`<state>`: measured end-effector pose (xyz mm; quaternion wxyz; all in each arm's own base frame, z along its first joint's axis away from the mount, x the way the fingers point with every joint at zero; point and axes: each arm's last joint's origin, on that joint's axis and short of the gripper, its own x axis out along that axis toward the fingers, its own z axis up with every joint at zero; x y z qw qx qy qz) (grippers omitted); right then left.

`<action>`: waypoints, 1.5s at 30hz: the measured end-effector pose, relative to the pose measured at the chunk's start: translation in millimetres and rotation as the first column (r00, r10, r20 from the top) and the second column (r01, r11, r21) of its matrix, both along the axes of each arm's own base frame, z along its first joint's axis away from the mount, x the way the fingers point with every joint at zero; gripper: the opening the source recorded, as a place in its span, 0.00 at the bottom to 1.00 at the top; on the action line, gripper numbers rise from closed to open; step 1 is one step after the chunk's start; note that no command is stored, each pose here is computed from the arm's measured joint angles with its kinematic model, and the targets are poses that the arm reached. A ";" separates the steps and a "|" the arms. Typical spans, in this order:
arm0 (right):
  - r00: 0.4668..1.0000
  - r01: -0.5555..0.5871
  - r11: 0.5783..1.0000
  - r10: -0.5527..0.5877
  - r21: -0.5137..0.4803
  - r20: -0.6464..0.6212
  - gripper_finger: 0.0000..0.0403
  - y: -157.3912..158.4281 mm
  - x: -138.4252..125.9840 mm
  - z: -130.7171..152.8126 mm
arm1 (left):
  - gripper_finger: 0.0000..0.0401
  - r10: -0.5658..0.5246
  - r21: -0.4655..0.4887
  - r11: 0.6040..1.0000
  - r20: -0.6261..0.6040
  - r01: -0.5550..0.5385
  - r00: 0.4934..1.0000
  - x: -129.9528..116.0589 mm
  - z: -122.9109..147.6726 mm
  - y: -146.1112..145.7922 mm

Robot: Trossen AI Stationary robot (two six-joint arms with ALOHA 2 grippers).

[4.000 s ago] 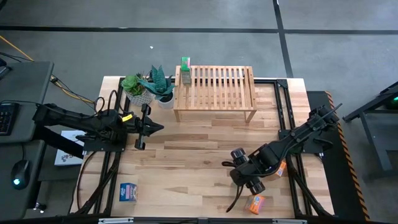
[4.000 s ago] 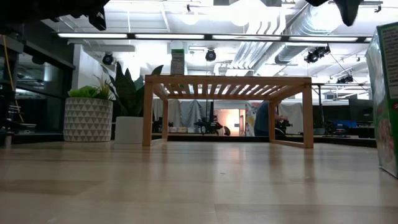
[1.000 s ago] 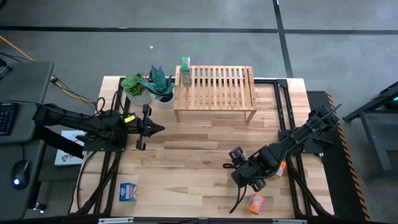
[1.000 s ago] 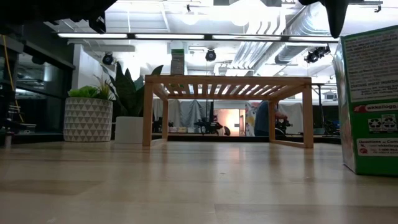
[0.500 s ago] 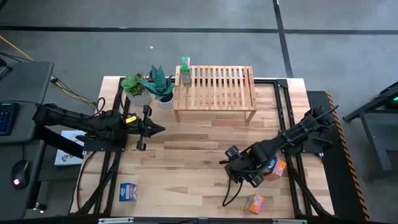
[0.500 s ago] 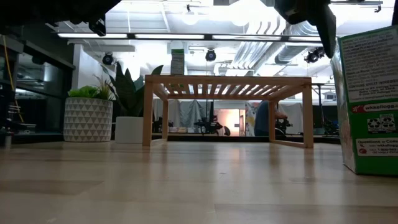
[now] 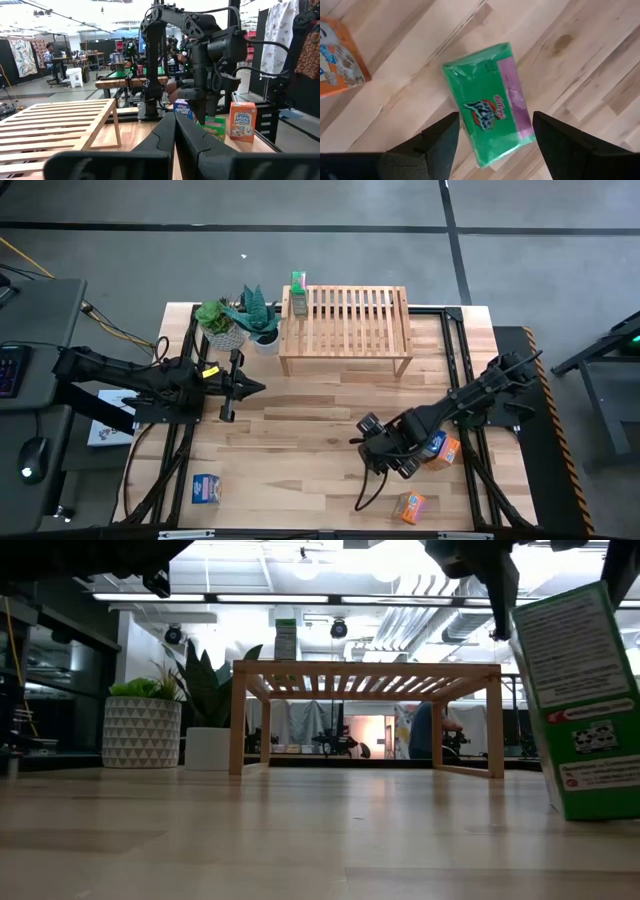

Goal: Stack cereal on shelf
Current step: Put the green cereal box on the shelf aligned with the other green cereal box

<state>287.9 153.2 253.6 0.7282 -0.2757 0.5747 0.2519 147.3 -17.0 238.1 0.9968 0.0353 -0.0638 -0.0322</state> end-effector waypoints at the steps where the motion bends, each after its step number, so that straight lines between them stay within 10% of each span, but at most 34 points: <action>1: 1.000 -0.002 1.000 0.002 0.001 0.003 0.61 -0.6 0.9 -0.2 | 0.00 0.000 0.000 1.000 -0.001 0.000 1.000 0.0 -0.1 0.0; 19: 0.997 0.013 1.000 -0.011 0.026 -0.083 0.60 6.1 11.1 -24.4 | 0.00 0.004 0.000 1.000 -0.002 -0.004 1.000 0.0 -0.2 0.1; 32: 0.997 0.014 0.999 -0.011 0.032 -0.071 0.41 6.8 12.7 -22.0 | 0.00 0.004 0.000 1.000 -0.002 -0.004 1.000 0.1 -0.2 0.1; 40: 0.992 -0.023 1.000 0.022 0.012 0.123 0.39 12.2 28.4 43.5 | 0.00 0.006 0.014 1.000 0.010 -0.006 1.000 -0.1 0.8 0.1; 45: 0.895 0.046 0.987 0.030 -0.157 0.445 0.39 6.3 39.2 114.1 | 0.00 0.007 0.016 1.000 0.011 -0.007 1.000 -0.1 0.9 0.2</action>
